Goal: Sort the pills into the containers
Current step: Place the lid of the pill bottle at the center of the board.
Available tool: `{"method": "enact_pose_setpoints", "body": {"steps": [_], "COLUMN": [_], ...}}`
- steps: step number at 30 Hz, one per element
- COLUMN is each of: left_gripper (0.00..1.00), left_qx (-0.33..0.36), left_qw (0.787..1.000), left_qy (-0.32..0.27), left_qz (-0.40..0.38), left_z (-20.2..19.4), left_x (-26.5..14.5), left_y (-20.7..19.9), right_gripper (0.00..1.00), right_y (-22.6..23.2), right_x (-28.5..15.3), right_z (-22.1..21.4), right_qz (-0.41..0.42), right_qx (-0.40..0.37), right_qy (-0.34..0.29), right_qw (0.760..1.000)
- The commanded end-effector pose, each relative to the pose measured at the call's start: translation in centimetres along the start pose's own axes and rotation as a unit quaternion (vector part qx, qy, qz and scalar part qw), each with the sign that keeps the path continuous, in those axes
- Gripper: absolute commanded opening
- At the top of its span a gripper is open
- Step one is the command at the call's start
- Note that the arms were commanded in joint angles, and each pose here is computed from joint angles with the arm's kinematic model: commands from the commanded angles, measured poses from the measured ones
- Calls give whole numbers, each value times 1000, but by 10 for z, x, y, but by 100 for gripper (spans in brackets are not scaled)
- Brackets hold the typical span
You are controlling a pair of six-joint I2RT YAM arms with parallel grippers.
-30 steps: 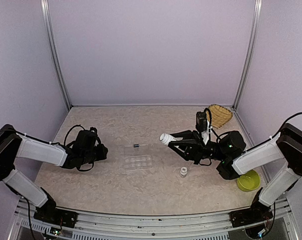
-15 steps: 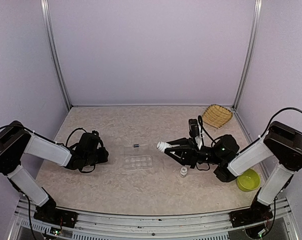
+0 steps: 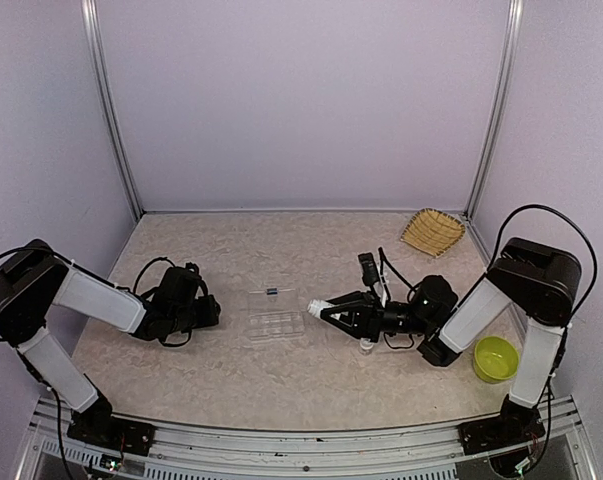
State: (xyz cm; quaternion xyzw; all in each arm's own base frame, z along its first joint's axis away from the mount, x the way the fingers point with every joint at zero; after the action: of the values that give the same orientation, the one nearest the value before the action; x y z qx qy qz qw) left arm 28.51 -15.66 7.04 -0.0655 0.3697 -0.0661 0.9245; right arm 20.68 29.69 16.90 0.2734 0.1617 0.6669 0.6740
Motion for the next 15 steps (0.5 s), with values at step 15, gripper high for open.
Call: {"method": "enact_pose_setpoints", "body": {"steps": [15], "left_gripper": [80], "left_qx": [-10], "left_qw": [999], "left_qy": [-29], "left_qz": [-17], "left_z": [16], "left_x": [-17], "left_y": [-2], "right_gripper": [12], "right_y": [-15], "right_x": [11], "right_z": [12], "right_qz": [16], "right_qx": [-55], "right_qy": [-39], "right_qw": [998]}}
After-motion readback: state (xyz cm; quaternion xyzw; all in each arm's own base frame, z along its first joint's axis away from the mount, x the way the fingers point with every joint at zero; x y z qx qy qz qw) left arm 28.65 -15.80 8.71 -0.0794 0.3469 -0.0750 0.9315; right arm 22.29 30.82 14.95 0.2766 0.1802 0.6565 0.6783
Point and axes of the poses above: each gripper's point midway between its finger pads, its own x axis out along the fingers, its own y axis along the line the jaws close on, z = x × y, the point moved 7 cm from there along -x, back along the fingers, and after that the axes turned 7 degrees about x, right-handed, at the moved point
